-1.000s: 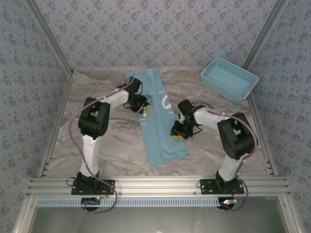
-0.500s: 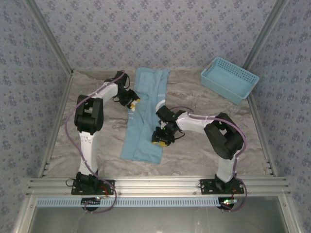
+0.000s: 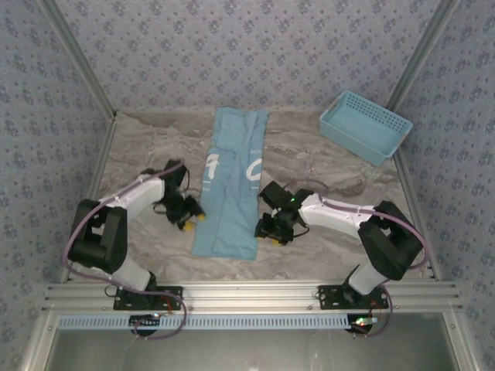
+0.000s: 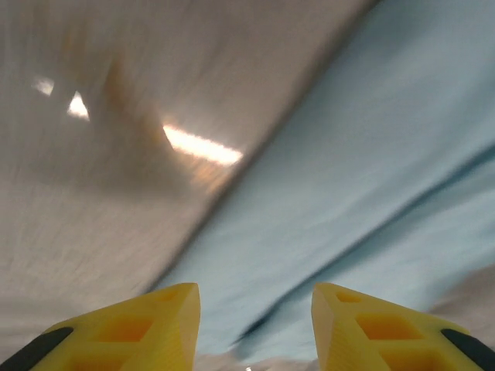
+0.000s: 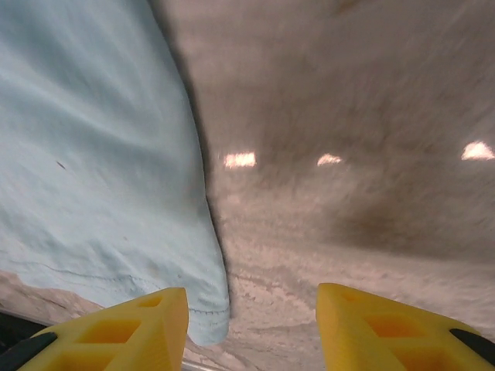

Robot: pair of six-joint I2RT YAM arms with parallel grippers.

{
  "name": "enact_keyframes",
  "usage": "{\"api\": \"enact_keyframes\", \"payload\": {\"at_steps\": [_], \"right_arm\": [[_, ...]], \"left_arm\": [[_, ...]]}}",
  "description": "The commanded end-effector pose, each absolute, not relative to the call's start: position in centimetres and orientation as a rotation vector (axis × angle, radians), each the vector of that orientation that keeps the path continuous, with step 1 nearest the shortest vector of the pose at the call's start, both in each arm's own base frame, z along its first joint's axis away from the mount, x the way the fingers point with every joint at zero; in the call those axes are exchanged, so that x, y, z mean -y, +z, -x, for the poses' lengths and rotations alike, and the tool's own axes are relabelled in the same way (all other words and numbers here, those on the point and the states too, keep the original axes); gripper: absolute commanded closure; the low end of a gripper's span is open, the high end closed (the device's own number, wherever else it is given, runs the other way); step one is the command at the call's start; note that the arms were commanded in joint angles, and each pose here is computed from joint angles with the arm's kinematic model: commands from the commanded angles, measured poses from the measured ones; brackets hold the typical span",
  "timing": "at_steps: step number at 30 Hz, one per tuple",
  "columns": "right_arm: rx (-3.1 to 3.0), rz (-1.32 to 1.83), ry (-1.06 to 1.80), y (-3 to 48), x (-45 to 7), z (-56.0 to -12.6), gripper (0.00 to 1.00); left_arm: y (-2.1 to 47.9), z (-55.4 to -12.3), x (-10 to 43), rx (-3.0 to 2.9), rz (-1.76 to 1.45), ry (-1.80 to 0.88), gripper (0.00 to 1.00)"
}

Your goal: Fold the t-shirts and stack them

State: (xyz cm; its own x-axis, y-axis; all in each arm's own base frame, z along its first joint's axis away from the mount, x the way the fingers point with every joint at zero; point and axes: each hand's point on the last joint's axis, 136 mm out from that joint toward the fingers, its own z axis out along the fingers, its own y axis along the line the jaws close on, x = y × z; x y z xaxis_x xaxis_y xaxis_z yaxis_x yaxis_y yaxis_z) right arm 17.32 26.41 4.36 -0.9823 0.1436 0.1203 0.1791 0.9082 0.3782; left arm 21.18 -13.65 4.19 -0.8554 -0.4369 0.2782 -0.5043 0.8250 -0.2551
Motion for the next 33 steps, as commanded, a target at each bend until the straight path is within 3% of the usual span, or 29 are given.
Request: {"api": "enact_keyframes", "payload": {"at_steps": [1,14,24,33], "right_arm": [[2.936,0.352,-0.613,4.1,-28.2,-16.6,0.5],[2.885,0.528,-0.577,1.1,-29.7,-15.0,0.5],[2.842,0.527,-0.597,2.0,-30.4,-13.9,0.53],[2.837,0.481,-0.547,2.6,-30.4,-13.3,0.54]], "left_arm": [[4.1,-16.9,14.7,2.715,-0.626,0.522,0.57],[1.9,-12.7,12.4,2.689,-0.592,0.338,0.59],[1.9,-15.8,14.7,2.749,-0.596,0.475,0.64],[1.6,-15.0,15.9,2.732,-0.529,0.451,0.9]]}}
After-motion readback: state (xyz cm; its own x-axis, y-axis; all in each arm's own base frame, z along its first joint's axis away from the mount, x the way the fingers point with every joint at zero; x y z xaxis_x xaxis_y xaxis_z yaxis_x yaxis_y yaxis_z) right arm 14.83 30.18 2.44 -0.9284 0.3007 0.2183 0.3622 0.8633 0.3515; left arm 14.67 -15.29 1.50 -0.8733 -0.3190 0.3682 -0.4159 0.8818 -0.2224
